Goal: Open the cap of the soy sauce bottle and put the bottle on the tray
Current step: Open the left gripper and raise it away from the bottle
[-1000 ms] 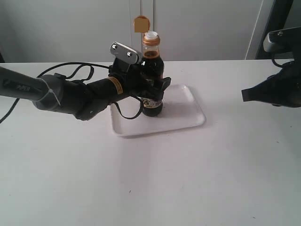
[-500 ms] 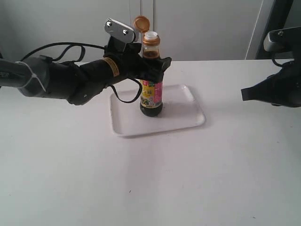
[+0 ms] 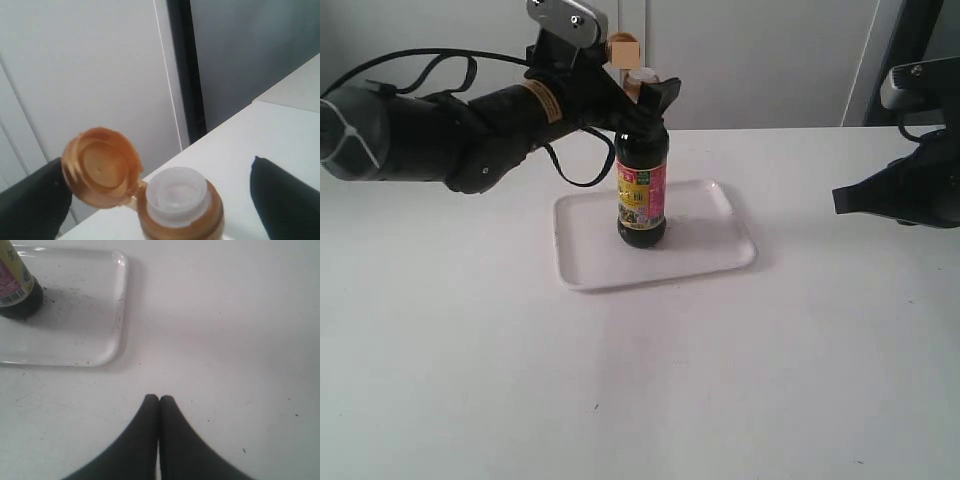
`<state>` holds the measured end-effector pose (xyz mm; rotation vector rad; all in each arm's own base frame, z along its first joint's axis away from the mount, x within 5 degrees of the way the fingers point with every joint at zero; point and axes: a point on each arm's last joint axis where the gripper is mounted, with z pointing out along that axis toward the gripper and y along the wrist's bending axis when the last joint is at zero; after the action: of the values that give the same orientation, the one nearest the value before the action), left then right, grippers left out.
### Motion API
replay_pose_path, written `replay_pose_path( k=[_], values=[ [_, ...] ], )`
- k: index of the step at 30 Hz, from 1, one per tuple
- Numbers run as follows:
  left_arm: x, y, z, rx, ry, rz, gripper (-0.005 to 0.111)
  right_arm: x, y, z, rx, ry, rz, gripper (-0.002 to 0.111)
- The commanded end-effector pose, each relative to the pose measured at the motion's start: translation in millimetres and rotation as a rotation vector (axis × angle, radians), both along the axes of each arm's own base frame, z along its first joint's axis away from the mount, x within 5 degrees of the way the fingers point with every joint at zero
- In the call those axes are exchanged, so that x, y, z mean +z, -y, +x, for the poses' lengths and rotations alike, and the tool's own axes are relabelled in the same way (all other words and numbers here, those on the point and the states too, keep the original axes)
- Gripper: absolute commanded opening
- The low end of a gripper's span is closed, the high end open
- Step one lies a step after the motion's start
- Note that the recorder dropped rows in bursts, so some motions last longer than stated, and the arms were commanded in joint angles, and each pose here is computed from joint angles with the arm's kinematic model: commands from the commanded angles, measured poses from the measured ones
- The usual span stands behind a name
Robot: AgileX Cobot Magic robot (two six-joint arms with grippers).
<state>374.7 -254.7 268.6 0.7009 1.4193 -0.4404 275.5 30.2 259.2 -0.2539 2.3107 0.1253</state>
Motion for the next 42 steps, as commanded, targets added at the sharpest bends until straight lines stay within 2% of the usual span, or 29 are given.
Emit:
replay_pose_path(
  k=[1,7,13,21,28,32,33,35,39,42],
  values=[
    [14.9,-2.8,-3.0,0.017,0.06,0.017,0.096,0.1,0.1,-2.1,-0.003,0.002,0.005,0.0],
    [31.3,-6.1,-8.3,0.018,0.101,0.008,0.096,0.1,0.1,-2.1,0.002,0.003,-0.001,0.0],
    [44.9,-13.7,-15.7,0.043,0.041,0.065,0.093,0.3,0.2,-1.8,0.015,0.01,-0.016,0.0],
    [55.7,-27.0,-32.8,0.119,-0.117,0.241,0.063,1.1,0.3,-1.3,0.019,0.018,-0.022,0.0],
    [85.2,-39.5,-55.8,0.156,-0.157,0.253,0.042,0.6,0.1,-1.9,0.034,0.011,-0.035,0.0],
    [81.4,-60.5,-69.3,0.251,-0.339,0.409,0.002,16.2,-4.3,-0.6,0.088,-0.047,-0.022,0.0],
    [78.5,-66.0,-72.9,0.27,-0.381,0.475,0.0,22.6,-5.6,0.2,0.102,-0.058,-0.018,0.0],
    [76.2,-72.9,-78.1,0.297,-0.443,0.53,0.0,27.1,-6.1,0.6,0.114,-0.064,-0.022,0.0],
    [78.7,-86.6,-89.7,0.346,-0.531,0.6,0.0,33.0,-6.6,-1.4,0.137,-0.114,-0.101,0.0],
    [81.2,-103.8,-94.4,0.409,-0.592,0.649,0.0,36.5,-5.1,-3.4,0.093,-0.164,-0.16,0.0]
  ],
)
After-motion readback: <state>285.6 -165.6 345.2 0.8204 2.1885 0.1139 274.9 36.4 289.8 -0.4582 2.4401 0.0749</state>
